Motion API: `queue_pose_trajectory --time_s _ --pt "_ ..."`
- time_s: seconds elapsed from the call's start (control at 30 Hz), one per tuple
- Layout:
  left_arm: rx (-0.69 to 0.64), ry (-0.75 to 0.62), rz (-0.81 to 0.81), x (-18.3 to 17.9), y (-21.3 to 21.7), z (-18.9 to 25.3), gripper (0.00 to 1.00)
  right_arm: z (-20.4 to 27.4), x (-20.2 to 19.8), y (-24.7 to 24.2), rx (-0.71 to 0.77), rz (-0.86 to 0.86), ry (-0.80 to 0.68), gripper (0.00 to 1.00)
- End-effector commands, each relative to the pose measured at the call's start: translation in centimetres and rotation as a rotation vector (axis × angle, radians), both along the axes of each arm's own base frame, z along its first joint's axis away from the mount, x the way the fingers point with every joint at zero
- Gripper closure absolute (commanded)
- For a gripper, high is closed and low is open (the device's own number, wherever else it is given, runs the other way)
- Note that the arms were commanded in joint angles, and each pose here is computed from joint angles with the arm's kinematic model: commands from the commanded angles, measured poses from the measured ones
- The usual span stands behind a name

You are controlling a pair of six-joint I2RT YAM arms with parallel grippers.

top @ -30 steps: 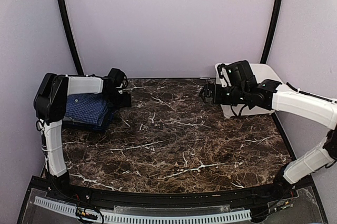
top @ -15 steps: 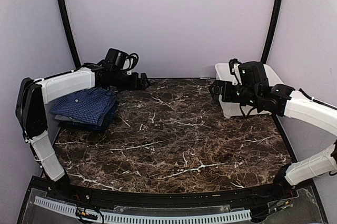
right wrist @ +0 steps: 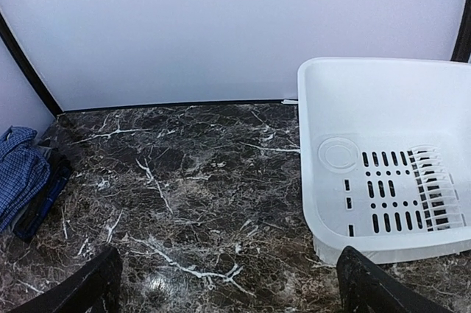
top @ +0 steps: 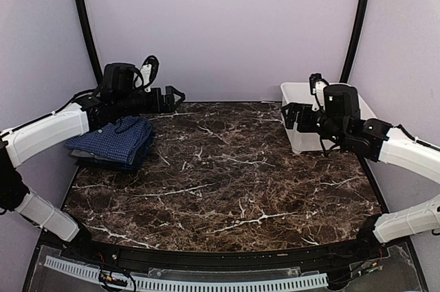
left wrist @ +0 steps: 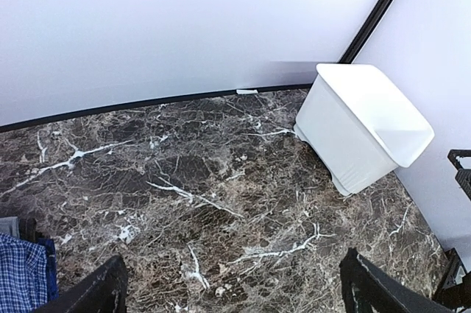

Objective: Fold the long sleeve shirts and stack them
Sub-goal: Reset both arms

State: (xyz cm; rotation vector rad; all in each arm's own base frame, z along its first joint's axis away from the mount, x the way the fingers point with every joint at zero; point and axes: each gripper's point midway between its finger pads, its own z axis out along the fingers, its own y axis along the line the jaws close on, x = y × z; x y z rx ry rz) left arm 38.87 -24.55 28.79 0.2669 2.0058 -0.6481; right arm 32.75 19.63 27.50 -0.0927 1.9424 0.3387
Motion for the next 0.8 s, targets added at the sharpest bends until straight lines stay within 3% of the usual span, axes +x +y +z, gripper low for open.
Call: queue_pose_trajectory --time_s 0.0,0.27,0.77 --pt "-0.01 -0.081 0.032 -1.6 1.6 1.1 0.01 1.7 -0.1 -1.7 0.008 -0.054 -0.095 0.01" --pt "-0.004 -0.126 0.067 -3.0 3.3 0.2 0.01 1.0 -1.3 -2.6 0.026 -0.046 -0.156 0.01" --pt "-0.007 -0.151 0.1 -2.7 3.8 0.7 0.01 1.1 -1.2 -2.8 0.014 -0.06 -0.122 0.01"
